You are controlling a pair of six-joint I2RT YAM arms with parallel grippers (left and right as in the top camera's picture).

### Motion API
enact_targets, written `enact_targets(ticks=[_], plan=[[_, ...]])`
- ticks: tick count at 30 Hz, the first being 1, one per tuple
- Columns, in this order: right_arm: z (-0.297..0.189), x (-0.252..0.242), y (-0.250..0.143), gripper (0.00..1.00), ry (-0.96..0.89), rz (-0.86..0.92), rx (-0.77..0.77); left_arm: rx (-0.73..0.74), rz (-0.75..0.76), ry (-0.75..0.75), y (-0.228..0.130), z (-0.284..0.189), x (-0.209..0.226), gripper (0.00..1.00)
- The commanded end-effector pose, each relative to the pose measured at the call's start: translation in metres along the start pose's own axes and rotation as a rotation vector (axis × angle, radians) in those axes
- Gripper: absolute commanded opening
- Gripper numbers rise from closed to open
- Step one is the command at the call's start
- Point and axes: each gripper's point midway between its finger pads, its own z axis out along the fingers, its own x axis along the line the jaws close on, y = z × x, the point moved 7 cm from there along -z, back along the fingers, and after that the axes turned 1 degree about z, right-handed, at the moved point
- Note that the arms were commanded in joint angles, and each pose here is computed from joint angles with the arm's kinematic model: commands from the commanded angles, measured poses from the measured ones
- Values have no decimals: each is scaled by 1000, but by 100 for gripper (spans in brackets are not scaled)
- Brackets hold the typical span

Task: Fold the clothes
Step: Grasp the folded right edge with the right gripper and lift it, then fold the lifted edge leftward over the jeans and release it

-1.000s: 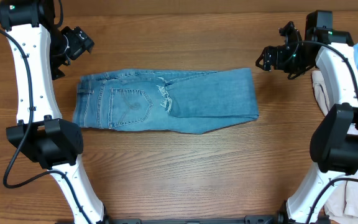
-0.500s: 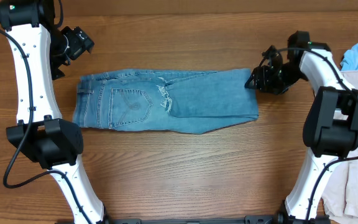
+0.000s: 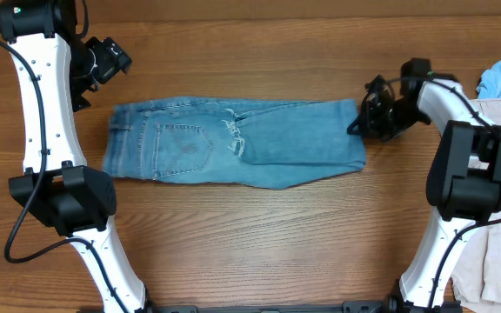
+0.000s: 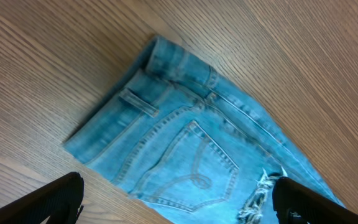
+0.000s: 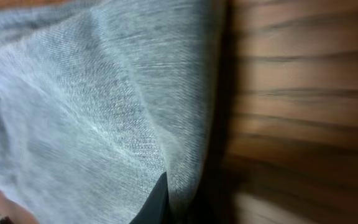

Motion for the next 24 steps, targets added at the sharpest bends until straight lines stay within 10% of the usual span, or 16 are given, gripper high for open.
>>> enact_targets(ticks=[1, 12, 24], plan=[[-69, -28, 34, 4, -112, 81, -145, -14, 22, -13, 0, -6, -1, 100], [-247, -14, 43, 4, -223, 117, -421, -14, 22, -13, -1, -6, -1, 100], [-174, 113, 43, 4, -143, 124, -241, -14, 22, -13, 0, -6, -1, 100]])
